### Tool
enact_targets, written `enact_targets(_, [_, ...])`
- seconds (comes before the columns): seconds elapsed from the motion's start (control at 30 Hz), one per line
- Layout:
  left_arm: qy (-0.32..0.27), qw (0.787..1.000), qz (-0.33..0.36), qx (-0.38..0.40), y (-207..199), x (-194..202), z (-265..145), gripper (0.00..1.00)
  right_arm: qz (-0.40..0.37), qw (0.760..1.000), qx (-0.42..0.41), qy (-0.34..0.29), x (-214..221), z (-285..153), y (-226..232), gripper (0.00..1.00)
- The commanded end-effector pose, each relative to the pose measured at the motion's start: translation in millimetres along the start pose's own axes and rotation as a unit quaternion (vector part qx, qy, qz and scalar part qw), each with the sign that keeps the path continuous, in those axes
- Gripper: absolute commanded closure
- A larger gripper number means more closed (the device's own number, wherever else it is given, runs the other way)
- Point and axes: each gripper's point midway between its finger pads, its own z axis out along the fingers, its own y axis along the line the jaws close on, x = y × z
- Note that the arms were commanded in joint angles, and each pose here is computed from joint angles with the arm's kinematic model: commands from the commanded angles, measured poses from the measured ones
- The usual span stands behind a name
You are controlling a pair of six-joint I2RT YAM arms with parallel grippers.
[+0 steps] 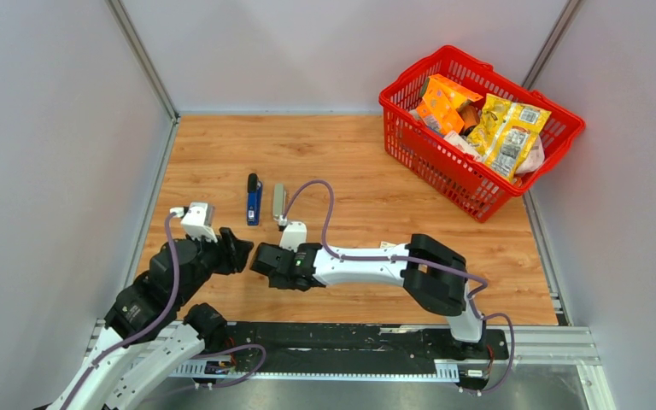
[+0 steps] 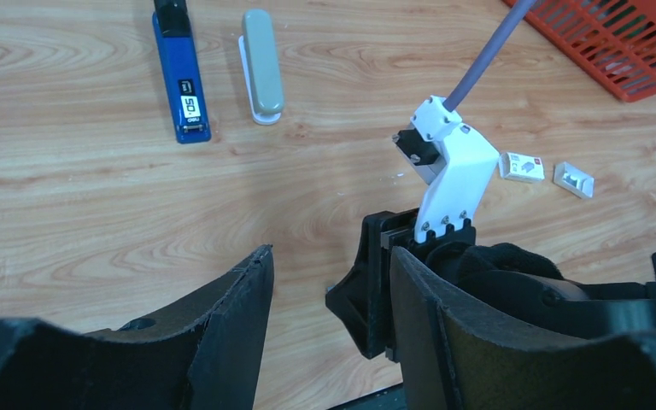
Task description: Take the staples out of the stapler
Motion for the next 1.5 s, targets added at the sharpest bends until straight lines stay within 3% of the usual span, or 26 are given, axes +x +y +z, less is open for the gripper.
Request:
enact_targets(0.0, [-0.024,1.000,0.003,0.006,-1.1,-14.4,-10.8,0.39,-0.008,1.000,0.012,-0.014,-1.5,7.5,4.6,0.60])
enact_targets(0.83, [-0.055,0.998,0.001,-0.006,8.7,-20.1,-20.2,0.38,-0.058,0.994,0.094,-0.010,17.8,30.4,-11.7,0.63])
enact_targets(1.47, [-0.059,0.998,-0.001,-0.007,10.1,-20.4,-21.7,0.37,-0.069,0.990,0.121,-0.014,19.0,38.4,-20.3,0.74])
